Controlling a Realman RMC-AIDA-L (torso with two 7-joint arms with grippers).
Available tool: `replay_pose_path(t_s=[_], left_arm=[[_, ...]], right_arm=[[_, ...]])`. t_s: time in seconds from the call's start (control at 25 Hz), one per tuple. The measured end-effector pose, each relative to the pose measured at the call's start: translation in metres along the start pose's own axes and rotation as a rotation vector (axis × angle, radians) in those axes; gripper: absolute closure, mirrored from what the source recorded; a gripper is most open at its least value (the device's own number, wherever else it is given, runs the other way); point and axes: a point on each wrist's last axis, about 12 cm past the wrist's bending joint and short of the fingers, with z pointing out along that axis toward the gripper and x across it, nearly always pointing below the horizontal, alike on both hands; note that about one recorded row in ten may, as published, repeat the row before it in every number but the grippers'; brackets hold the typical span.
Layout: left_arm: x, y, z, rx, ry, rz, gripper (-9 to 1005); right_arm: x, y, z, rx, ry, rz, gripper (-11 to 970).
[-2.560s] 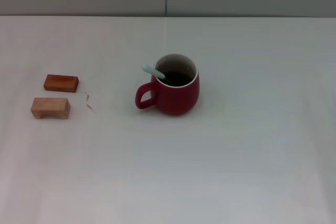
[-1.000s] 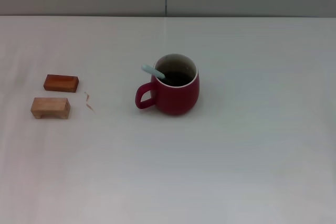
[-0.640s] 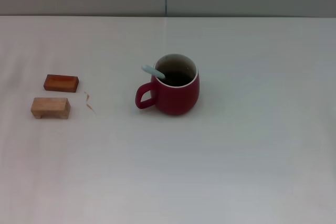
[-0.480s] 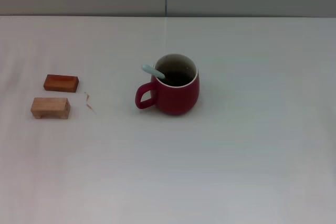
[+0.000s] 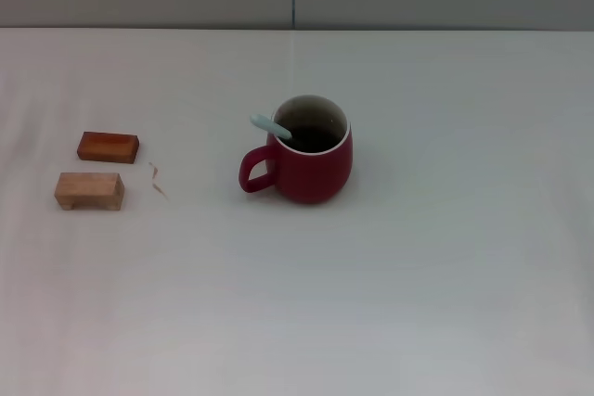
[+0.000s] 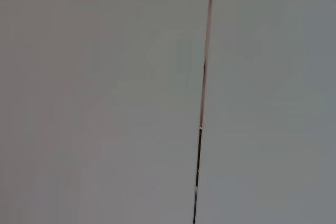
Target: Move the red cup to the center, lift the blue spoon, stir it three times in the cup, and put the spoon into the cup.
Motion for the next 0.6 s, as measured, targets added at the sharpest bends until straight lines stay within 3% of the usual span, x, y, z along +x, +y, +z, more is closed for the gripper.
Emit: replay_pose_path(t_s=[0.6], left_arm=[[-0.0002, -0.0022, 0.0015, 0.005, -0.001, 0.000, 167]], right_arm=[[-0.0017, 0.0033, 0.0054, -0.008, -0.006, 0.004, 264]])
